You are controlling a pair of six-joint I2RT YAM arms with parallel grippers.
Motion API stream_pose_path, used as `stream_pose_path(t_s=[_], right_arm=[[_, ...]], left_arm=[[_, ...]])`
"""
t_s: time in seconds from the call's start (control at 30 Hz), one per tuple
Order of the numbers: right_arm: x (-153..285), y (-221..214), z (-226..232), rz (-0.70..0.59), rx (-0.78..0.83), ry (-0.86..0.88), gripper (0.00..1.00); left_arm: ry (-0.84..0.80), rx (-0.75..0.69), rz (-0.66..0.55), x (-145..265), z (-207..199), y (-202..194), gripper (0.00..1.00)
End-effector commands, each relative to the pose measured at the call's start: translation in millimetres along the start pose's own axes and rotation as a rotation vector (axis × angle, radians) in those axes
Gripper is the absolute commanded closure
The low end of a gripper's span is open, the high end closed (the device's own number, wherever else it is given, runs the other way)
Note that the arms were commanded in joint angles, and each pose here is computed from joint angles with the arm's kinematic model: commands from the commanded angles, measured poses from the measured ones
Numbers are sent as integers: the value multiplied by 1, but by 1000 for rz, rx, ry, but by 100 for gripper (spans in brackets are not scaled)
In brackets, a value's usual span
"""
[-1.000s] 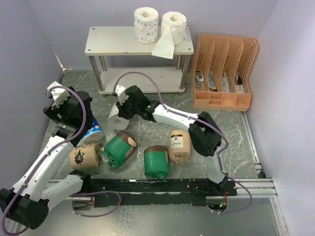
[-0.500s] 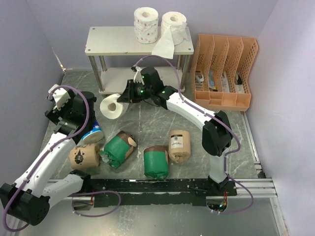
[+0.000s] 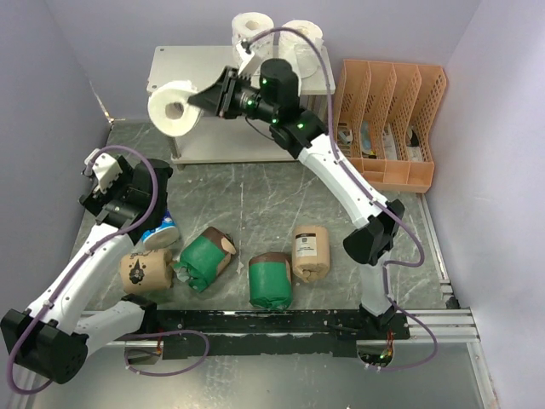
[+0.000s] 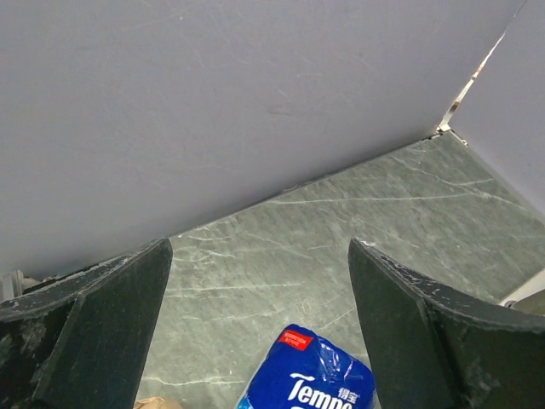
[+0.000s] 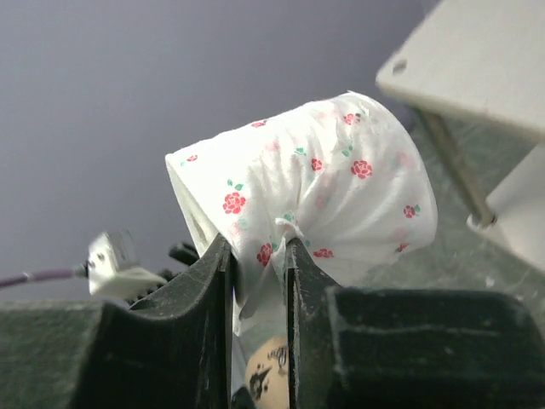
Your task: Place and organize the paper towels onto the shelf
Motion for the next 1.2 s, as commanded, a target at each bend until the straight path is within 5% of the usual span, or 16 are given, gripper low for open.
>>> stream_pose_path(t_s=[0.0,0.3,0.7,1.17], right_arm=[[4,36,-21,-120,16,-86,100],[10,58,-86,-223,-412,-86,100],[1,90,-98,-426,-542,-84,100],[4,117,-93,-614,-446,-72,100]], left_arm=[[17,11,-33,3,-2,5,4],[50,-9,-57,2,-3,1,4],[54,-48,-61,2,-7,-5,4],[58,-53,-59,1,-8,-7,4]])
Point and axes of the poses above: each gripper's point midway between its finger pads, its own x axis back along the fingers, its own z axis along the line the jaws close on, y = z × x, the point moved 9 cm from there along x, back along the fingers, and after that the axes turned 4 degrees about x, right-handed, at the moved point
